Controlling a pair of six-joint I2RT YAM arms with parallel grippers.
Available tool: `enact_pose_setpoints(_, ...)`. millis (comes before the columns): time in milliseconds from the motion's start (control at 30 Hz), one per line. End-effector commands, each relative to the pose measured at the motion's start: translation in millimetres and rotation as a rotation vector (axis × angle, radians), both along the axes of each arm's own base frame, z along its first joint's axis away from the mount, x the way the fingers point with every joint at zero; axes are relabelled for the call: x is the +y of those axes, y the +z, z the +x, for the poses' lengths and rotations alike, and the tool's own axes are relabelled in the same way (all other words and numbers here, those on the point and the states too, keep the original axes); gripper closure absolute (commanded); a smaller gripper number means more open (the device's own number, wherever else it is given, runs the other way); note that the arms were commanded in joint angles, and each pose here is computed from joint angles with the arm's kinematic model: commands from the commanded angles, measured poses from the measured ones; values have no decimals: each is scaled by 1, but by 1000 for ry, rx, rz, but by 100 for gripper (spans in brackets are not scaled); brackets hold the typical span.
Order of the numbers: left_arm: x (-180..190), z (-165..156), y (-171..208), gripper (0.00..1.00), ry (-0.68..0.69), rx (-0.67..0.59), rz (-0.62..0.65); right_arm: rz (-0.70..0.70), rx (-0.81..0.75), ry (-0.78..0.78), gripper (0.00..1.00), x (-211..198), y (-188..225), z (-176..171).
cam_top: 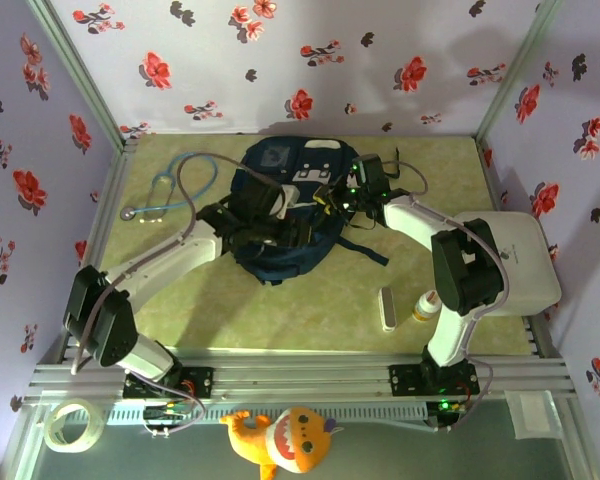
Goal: Pack the student bag
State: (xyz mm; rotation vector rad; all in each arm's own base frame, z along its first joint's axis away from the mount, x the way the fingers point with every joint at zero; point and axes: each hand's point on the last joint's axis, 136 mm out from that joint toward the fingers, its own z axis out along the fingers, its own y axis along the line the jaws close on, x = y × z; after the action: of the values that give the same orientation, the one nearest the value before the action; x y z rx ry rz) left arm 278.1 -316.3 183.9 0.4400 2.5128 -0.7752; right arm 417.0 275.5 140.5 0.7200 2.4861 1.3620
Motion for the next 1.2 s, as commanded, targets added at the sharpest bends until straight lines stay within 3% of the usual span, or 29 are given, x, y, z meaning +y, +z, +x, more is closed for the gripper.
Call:
enact_pose_setpoints(0, -9, -5, -7, 51, 85, 36, -57, 68, -124, 24, 82, 10, 40, 4)
enact_pose_setpoints(300, -25, 10, -24, 59, 124, 52, -86, 68, -126, 24, 82, 9, 43, 1)
enact_pose_setpoints(467, -19, 26, -34, 66, 176, 33, -5, 70, -130, 25, 82, 9, 44, 1)
enact_pose_setpoints(733, -20, 33, -44, 66, 188, 39, 21, 71, -129, 27, 82, 9, 43, 1)
enact_pose_setpoints(1167, -10, 35, -48, 99, 205, 31, 73, 55, -138, 3, 84, 2, 42, 2)
